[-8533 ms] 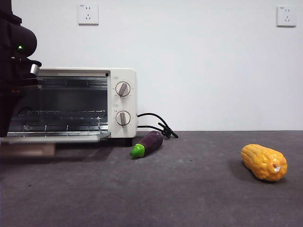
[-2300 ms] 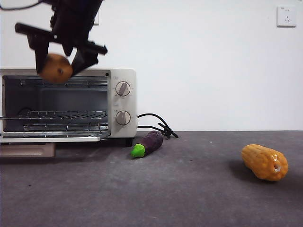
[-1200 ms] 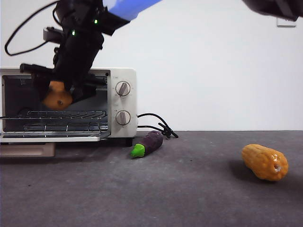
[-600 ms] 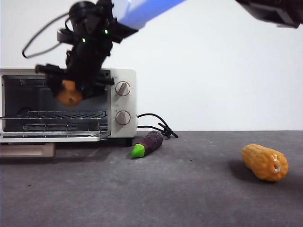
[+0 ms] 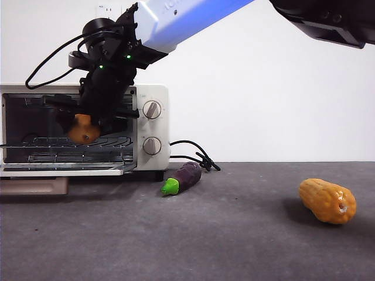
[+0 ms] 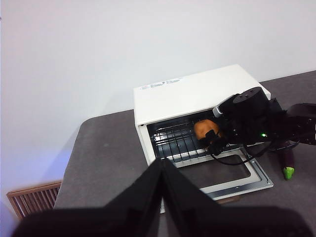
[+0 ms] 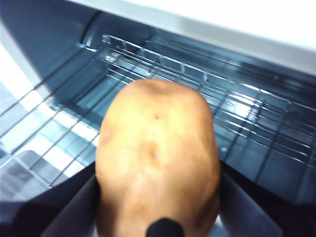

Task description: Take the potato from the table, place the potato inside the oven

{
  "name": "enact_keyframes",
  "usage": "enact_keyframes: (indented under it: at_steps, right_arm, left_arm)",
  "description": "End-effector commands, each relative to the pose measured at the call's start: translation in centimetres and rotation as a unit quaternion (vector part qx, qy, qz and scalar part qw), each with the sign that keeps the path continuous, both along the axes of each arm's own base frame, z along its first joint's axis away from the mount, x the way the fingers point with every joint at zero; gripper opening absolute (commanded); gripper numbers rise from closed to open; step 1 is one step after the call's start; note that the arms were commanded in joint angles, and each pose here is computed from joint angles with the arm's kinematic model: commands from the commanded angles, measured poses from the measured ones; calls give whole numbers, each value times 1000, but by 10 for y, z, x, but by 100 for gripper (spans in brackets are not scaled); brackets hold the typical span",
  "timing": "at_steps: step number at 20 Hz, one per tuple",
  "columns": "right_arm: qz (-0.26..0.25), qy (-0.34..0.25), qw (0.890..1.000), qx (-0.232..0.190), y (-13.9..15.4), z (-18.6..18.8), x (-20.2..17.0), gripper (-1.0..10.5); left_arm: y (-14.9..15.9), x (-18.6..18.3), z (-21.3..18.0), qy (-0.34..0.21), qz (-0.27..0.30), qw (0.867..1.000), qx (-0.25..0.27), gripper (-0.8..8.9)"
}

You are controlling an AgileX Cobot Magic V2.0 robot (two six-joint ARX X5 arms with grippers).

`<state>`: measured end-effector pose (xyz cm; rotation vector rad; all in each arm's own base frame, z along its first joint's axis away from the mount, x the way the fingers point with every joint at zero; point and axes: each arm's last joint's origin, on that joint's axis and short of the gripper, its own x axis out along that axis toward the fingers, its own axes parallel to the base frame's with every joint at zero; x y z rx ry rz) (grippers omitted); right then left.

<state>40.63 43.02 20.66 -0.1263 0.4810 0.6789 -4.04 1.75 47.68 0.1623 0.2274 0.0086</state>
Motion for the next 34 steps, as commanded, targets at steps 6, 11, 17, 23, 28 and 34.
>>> enact_keyframes:
  at_steps: [6, 11, 17, 23, 28, 34]
  right_arm:
    - [-25, -2, 1000, -10, 3, -14, 1, 577]
    - [-32, -15, 999, 0, 4, -11, 1, 620]
    - [-58, -24, 998, -8, 13, -7, -11, 703]
    - [-78, -38, 996, -36, 25, -3, -29, 702]
    - [-127, -49, 987, -83, 26, 7, -39, 702]
    - [-134, -46, 984, -106, 26, 38, -58, 702]
  left_arm:
    - [0, 0, 0, -4, -2, 1000, 5, -5]
    - [0, 0, 0, -4, -2, 1000, 5, -5]
    - [0, 0, 0, -4, -2, 1000, 4, -5]
    - [0, 0, 0, -4, -2, 1000, 2, -5]
    - [0, 0, 0, -4, -4, 1000, 2, -5]
    - [0, 0, 0, -4, -5, 1000, 0, -5]
